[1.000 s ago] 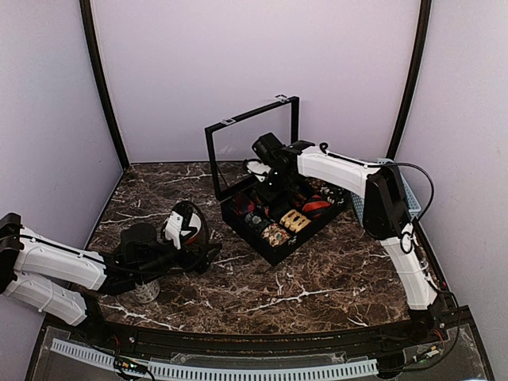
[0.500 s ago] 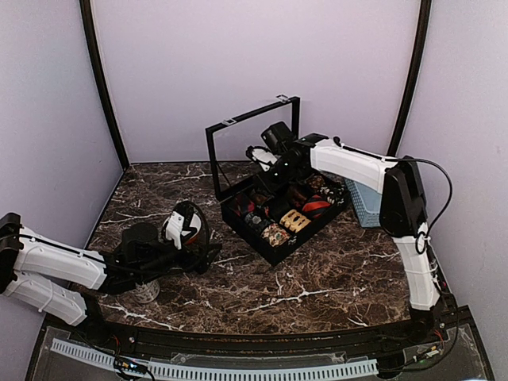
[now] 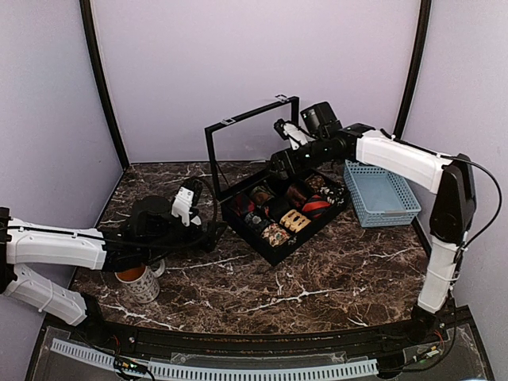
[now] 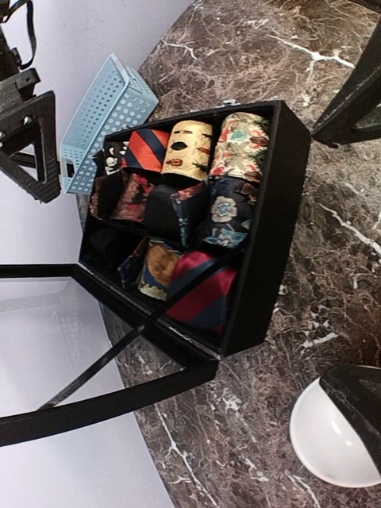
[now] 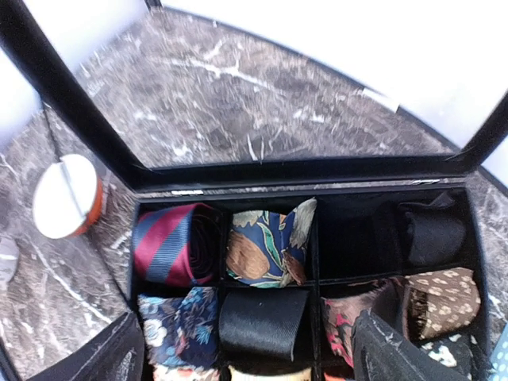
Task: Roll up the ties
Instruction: Reset both arms
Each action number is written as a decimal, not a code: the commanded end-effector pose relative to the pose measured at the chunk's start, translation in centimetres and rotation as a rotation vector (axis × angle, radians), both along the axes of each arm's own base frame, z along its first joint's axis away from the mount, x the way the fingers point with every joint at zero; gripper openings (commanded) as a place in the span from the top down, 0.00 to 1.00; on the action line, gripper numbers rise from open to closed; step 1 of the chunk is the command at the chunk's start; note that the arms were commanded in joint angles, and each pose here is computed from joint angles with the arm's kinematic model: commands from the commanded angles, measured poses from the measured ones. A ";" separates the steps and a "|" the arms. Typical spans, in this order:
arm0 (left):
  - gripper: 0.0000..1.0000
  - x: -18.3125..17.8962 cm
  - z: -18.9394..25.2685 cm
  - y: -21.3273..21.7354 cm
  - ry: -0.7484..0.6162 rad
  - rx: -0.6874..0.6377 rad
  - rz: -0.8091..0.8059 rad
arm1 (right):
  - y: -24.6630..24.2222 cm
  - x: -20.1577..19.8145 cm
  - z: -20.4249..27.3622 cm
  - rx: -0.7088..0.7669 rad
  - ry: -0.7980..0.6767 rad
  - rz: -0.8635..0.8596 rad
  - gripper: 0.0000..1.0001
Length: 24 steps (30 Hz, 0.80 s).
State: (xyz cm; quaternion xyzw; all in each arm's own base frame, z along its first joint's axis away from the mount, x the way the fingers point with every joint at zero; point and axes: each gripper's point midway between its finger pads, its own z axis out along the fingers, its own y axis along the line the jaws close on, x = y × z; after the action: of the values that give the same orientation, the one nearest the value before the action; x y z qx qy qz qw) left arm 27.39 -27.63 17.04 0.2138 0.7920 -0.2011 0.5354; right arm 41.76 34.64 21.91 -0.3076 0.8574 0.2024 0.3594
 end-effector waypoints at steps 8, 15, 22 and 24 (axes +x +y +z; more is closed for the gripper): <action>0.01 1.4 3.0 -1.0 0.056 0.061 0.032 | -4.1 -3.3 5.4 0.201 -0.037 -0.050 0.01; 0.01 2.1 2.3 -2.4 0.102 0.041 0.040 | -7.1 -7.9 5.0 0.257 -0.016 -0.079 0.00; 0.01 1.7 -0.8 -5.7 0.166 0.094 0.010 | -10.0 -11.8 1.3 0.333 0.003 -0.145 0.01; 0.01 1.4 -1.7 -6.8 0.183 0.105 0.003 | -10.5 -12.5 0.4 0.348 0.009 -0.156 0.01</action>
State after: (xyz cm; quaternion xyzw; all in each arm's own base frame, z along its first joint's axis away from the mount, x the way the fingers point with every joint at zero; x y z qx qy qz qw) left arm 29.38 -32.54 16.04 0.2194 0.8407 -0.1740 0.4635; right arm 29.44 24.54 21.65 -0.2024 0.8506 0.2937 0.3864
